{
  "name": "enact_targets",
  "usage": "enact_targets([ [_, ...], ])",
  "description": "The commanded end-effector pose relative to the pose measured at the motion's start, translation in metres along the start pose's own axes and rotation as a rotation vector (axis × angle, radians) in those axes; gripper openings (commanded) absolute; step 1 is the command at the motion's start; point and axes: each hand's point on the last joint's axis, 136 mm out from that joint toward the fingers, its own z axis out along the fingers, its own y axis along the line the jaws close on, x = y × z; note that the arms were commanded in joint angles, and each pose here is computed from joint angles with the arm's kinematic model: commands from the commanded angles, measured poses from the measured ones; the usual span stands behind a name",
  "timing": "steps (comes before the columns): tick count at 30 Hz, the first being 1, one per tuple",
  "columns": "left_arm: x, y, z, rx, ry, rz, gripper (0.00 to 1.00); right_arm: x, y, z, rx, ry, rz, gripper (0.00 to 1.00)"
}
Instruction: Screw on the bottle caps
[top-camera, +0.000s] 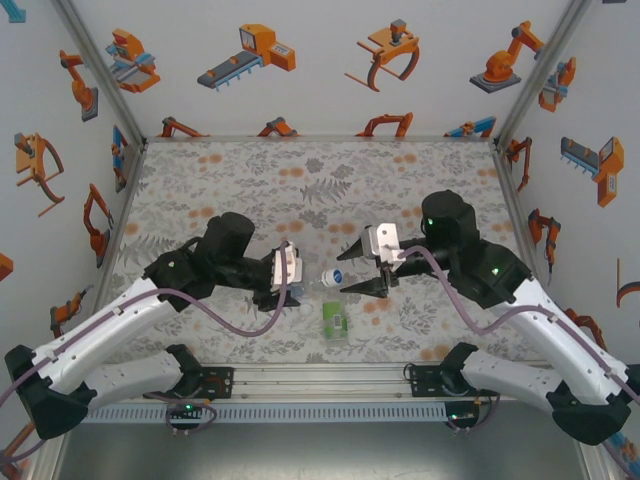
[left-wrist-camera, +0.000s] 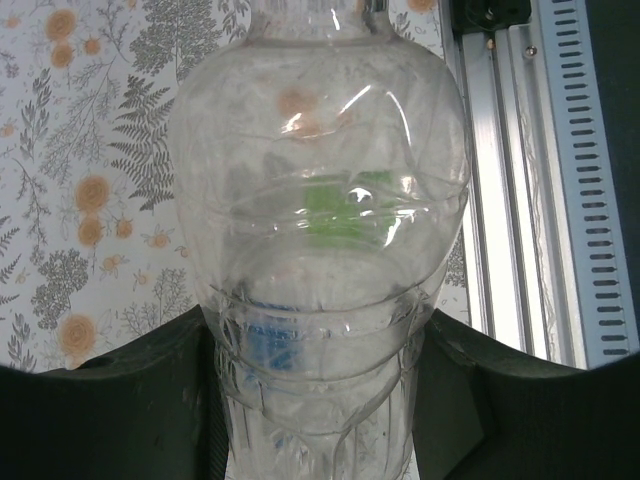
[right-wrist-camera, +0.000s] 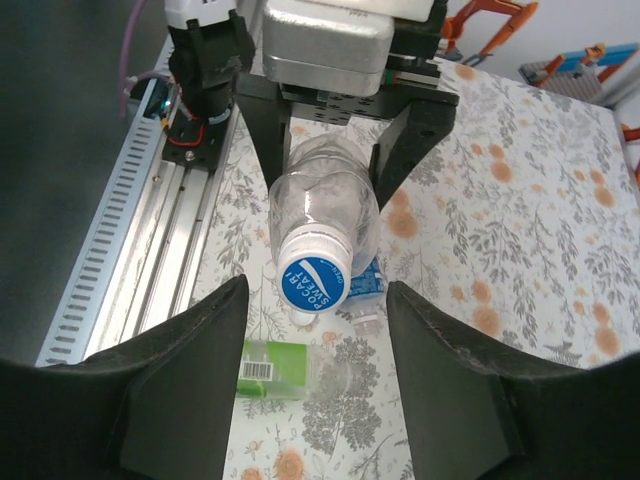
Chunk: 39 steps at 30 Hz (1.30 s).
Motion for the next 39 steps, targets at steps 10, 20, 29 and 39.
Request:
enact_targets([
  [10, -0.018, -0.005, -0.011, 0.017, -0.044, 0.014, 0.0, -0.013, 0.006, 0.003, -0.064, -0.064, -0.09, 0.43],
  [20, -0.019, -0.006, -0.012, 0.017, -0.048, 0.011, 0.0, -0.011, 0.006, 0.008, -0.077, -0.071, -0.072, 0.36],
  [29, -0.02, -0.005, -0.011, 0.021, -0.049, 0.011, 0.0, -0.004, 0.008, 0.01, -0.081, -0.058, -0.047, 0.36],
  [39, -0.02, -0.004, -0.008, 0.023, -0.046, 0.009, 0.0, 0.001, 0.01, 0.011, -0.077, -0.052, -0.016, 0.34],
])
